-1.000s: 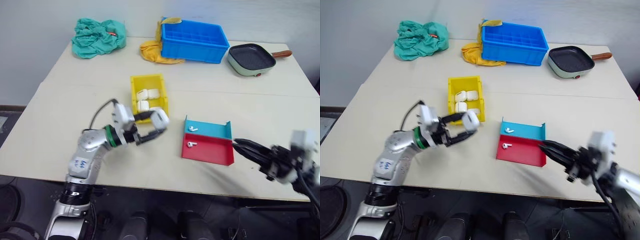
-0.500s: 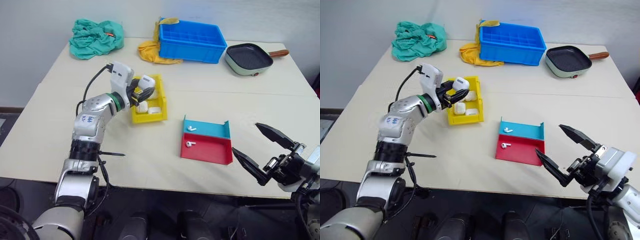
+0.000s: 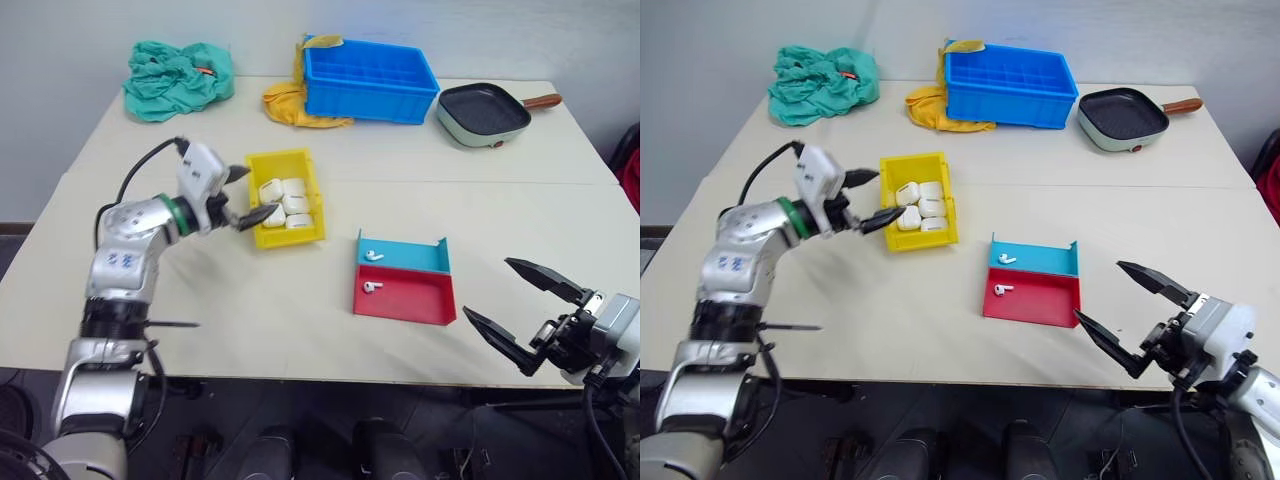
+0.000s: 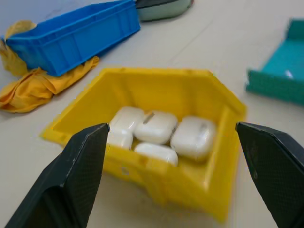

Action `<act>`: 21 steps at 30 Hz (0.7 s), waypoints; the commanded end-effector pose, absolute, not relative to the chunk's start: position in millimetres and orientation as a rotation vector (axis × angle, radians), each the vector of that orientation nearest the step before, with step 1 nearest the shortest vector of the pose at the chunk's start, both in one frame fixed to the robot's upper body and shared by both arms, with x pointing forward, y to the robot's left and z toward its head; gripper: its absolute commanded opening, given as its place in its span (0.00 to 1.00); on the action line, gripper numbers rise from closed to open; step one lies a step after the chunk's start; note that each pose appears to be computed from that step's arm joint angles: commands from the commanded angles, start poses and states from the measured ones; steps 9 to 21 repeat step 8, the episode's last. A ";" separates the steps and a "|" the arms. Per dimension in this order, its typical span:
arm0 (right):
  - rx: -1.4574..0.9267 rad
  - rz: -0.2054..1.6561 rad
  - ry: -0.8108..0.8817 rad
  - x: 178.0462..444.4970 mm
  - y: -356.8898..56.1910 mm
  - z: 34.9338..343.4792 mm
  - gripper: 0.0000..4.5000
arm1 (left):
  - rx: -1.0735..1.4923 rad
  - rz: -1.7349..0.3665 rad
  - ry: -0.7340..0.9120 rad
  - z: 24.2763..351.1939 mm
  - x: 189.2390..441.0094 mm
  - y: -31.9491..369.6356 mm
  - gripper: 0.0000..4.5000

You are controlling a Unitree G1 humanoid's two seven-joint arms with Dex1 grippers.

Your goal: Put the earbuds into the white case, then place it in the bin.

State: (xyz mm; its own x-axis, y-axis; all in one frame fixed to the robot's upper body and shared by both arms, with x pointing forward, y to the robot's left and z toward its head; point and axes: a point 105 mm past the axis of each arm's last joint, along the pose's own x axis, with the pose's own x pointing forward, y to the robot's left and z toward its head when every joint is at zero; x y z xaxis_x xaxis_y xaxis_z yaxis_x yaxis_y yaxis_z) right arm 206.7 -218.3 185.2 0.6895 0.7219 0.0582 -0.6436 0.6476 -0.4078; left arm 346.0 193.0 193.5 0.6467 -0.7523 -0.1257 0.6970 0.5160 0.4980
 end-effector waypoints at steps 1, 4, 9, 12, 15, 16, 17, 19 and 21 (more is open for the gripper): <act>-0.422 0.834 -0.175 200.0 -229.7 185.8 1.00 | 0.661 -0.879 -0.109 191.6 308.9 227.8 0.99; -0.452 0.859 -0.120 198.1 -243.3 179.2 1.00 | 0.705 -0.807 -0.031 169.0 282.5 263.2 0.99; -0.479 0.888 -0.070 196.1 -255.7 172.7 1.00 | 0.664 -0.731 0.025 157.3 260.6 285.7 0.99; -0.479 0.888 -0.070 196.1 -255.7 172.7 1.00 | 0.664 -0.731 0.025 157.3 260.6 285.7 0.99; -0.479 0.888 -0.070 196.1 -255.7 172.7 1.00 | 0.664 -0.731 0.025 157.3 260.6 285.7 0.99; -0.479 0.888 -0.070 196.1 -255.7 172.7 1.00 | 0.664 -0.731 0.025 157.3 260.6 285.7 0.99; -0.479 0.888 -0.070 196.1 -255.7 172.7 1.00 | 0.664 -0.731 0.025 157.3 260.6 285.7 0.99; -0.479 0.888 -0.070 196.1 -255.7 172.7 1.00 | 0.664 -0.731 0.025 157.3 260.6 285.7 0.99; -0.479 0.888 -0.070 196.1 -255.7 172.7 1.00 | 0.664 -0.731 0.025 157.3 260.6 285.7 0.99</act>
